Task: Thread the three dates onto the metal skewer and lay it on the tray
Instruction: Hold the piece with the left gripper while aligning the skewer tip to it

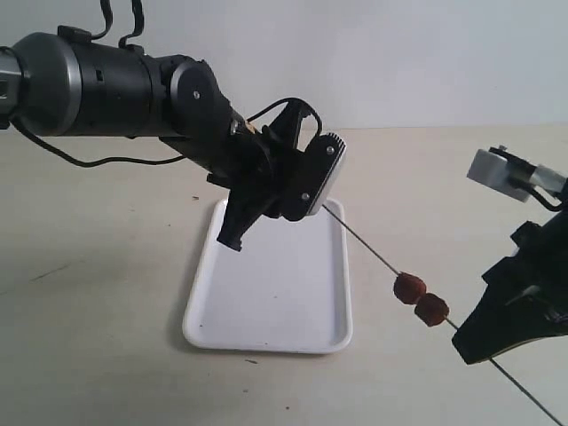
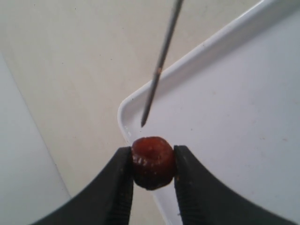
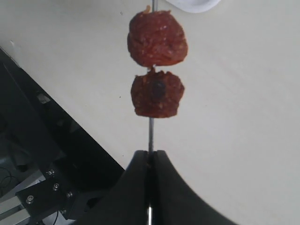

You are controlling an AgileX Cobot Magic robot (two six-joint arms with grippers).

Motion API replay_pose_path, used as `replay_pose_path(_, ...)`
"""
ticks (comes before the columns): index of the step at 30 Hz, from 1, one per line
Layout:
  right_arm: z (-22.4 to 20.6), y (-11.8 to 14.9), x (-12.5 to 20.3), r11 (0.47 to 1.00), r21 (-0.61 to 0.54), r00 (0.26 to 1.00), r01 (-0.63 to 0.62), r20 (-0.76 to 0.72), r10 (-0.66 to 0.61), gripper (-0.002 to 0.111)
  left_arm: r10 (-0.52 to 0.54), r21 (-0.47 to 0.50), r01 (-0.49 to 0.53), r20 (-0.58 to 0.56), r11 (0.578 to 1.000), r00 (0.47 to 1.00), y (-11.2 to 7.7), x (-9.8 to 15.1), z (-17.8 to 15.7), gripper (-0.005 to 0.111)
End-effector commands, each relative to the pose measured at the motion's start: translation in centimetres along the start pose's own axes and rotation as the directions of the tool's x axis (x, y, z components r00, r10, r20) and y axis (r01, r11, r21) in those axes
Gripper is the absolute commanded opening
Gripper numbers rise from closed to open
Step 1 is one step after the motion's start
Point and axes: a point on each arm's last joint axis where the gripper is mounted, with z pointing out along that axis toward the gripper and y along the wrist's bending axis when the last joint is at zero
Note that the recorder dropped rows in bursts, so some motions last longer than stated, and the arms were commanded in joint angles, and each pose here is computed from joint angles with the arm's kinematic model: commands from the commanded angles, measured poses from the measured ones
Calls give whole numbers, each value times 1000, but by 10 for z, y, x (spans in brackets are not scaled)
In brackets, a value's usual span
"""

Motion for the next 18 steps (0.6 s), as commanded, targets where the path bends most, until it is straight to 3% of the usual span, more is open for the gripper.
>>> replay_pose_path(1, 8, -6, -4, 999, -27, 999, -22, -32, 21, 0, 4, -24, -4, -2, 1000, 1000, 3, 0, -4, 30)
replay_pose_path(18, 7, -2, -8, 997, -73, 1000, -20, 4, 21, 0, 47, -24, -47, -1, 999, 999, 3, 0, -4, 30)
